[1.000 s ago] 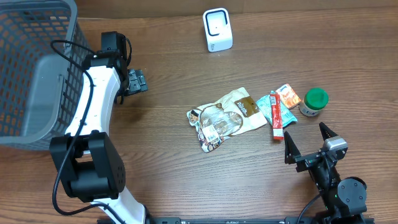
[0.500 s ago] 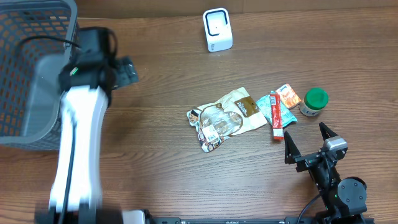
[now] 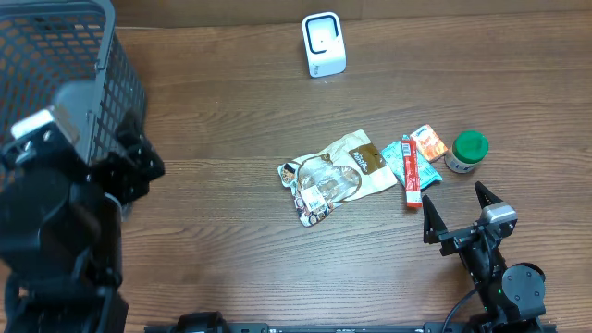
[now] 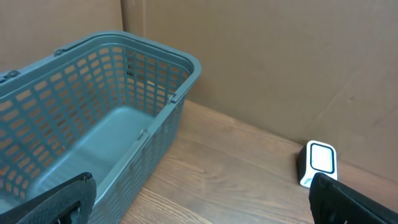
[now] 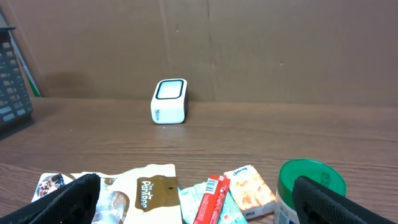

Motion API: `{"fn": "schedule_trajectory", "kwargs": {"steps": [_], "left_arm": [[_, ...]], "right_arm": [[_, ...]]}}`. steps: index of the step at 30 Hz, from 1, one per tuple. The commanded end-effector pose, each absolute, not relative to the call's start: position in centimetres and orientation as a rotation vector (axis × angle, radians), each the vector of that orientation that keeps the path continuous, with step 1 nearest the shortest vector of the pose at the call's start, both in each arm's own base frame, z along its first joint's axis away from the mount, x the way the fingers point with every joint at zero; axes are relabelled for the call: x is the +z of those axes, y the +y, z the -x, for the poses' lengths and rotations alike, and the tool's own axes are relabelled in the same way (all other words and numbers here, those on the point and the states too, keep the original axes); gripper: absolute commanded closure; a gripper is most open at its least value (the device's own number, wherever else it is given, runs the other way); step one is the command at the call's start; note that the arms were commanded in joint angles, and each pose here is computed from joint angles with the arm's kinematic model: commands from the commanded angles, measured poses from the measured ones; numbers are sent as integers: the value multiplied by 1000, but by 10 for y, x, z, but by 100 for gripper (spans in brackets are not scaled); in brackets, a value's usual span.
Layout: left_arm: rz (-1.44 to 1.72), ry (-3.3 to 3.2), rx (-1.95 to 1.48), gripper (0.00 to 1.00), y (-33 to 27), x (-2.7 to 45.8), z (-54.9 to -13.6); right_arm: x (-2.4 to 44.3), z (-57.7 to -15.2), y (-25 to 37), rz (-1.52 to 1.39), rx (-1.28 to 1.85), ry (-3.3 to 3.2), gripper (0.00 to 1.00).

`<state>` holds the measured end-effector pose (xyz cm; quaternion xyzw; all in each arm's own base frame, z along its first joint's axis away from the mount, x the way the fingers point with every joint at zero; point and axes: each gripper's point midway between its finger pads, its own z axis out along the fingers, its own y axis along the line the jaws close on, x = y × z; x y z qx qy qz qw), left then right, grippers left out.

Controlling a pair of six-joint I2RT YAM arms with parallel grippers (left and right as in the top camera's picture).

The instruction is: Scan the item barcode

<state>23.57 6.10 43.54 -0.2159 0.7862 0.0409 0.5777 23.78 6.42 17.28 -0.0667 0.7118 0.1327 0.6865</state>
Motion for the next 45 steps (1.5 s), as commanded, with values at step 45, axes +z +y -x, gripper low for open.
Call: {"fn": "schedule_trajectory", "kwargs": {"steps": [45], "left_arm": [[320,1101,-363,0,16,320,-209]], "right_arm": [[171,-238,63,141,296,1593,0]]}}
